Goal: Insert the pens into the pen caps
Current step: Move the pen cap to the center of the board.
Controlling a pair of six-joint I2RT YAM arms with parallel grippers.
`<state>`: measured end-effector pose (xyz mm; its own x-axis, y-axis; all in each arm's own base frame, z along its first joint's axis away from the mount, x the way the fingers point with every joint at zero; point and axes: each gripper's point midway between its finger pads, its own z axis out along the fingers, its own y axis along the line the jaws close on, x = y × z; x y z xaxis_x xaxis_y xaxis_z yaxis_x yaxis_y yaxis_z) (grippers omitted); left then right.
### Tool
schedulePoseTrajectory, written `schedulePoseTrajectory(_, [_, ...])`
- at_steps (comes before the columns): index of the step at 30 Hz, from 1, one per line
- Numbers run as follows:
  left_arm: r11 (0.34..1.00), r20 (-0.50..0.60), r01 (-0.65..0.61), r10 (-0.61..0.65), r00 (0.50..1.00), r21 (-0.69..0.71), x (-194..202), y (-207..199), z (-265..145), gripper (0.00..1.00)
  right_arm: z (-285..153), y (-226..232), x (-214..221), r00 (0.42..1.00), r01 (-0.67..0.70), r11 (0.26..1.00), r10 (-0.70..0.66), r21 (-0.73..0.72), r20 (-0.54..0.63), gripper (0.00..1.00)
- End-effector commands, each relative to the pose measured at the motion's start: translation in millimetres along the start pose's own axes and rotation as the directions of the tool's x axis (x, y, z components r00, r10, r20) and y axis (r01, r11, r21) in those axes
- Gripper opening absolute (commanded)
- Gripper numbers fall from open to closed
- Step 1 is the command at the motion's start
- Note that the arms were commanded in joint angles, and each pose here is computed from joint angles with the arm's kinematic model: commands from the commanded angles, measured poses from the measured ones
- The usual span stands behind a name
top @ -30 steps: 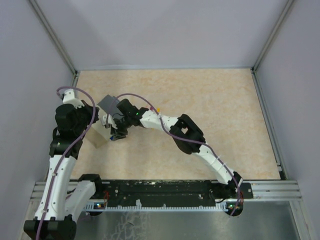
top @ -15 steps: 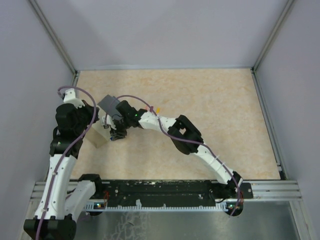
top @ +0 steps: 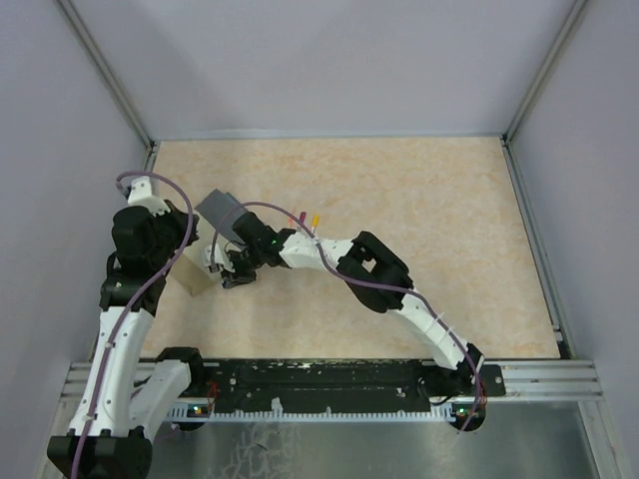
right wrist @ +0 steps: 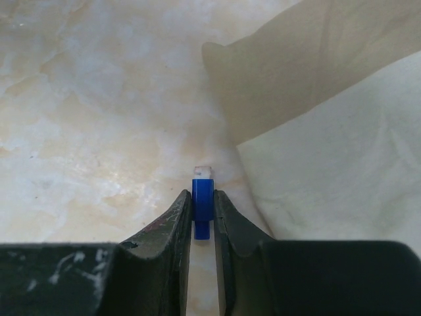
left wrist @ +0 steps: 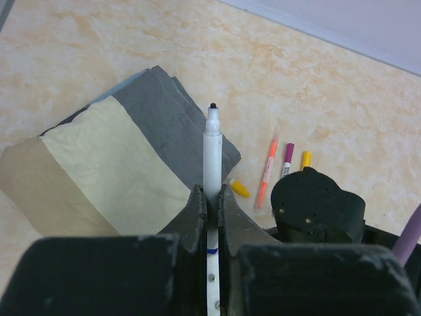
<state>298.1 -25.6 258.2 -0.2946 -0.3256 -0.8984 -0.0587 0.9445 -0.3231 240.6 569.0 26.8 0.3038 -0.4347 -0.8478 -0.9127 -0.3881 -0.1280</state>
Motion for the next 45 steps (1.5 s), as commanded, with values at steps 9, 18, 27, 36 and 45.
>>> schedulePoseTrajectory(9, [1.000,-0.028,-0.002,0.003,1.000,0.030,9.6,-2.7,6.3,0.00,-54.9,13.3,-37.4,0.992,-0.130,0.963,0.124,0.237,0.037,0.07])
schedulePoseTrajectory(18, [0.979,-0.117,-0.002,0.026,0.993,0.203,33.3,-28.9,17.0,0.00,-163.9,51.8,-5.7,0.819,-0.524,0.587,0.547,0.617,0.175,0.00])
schedulePoseTrajectory(27, [0.957,-0.269,0.032,0.049,0.962,0.289,86.9,-72.5,40.0,0.00,-241.3,146.4,71.3,0.477,-0.658,0.082,0.814,0.748,0.330,0.00])
schedulePoseTrajectory(36, [0.950,-0.290,0.013,0.083,0.953,0.313,96.6,-100.7,64.4,0.00,-270.4,208.1,111.2,0.285,-0.587,-0.105,0.901,0.803,0.327,0.00])
schedulePoseTrajectory(45, [0.955,-0.281,-0.009,0.096,0.955,0.295,96.2,-95.9,66.0,0.00,-267.2,222.1,130.4,0.215,-0.508,-0.100,0.947,0.856,0.239,0.09])
